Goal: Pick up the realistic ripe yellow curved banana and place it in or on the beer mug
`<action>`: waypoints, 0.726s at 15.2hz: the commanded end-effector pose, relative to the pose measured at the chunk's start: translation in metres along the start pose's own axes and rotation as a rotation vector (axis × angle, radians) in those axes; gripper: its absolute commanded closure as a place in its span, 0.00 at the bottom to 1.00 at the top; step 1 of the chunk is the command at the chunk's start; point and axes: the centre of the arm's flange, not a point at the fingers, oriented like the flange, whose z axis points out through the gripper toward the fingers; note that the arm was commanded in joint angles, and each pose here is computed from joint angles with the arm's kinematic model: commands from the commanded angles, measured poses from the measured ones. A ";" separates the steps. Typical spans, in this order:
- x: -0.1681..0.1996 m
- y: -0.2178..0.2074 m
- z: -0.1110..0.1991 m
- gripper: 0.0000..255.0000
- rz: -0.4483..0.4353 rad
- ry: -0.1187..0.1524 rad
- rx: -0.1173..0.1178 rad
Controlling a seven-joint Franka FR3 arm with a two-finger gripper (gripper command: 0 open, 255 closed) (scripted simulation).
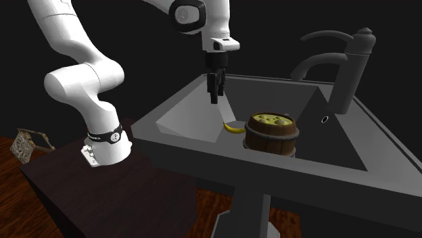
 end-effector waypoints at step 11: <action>0.046 -0.107 0.116 0.00 -0.079 -0.012 -0.012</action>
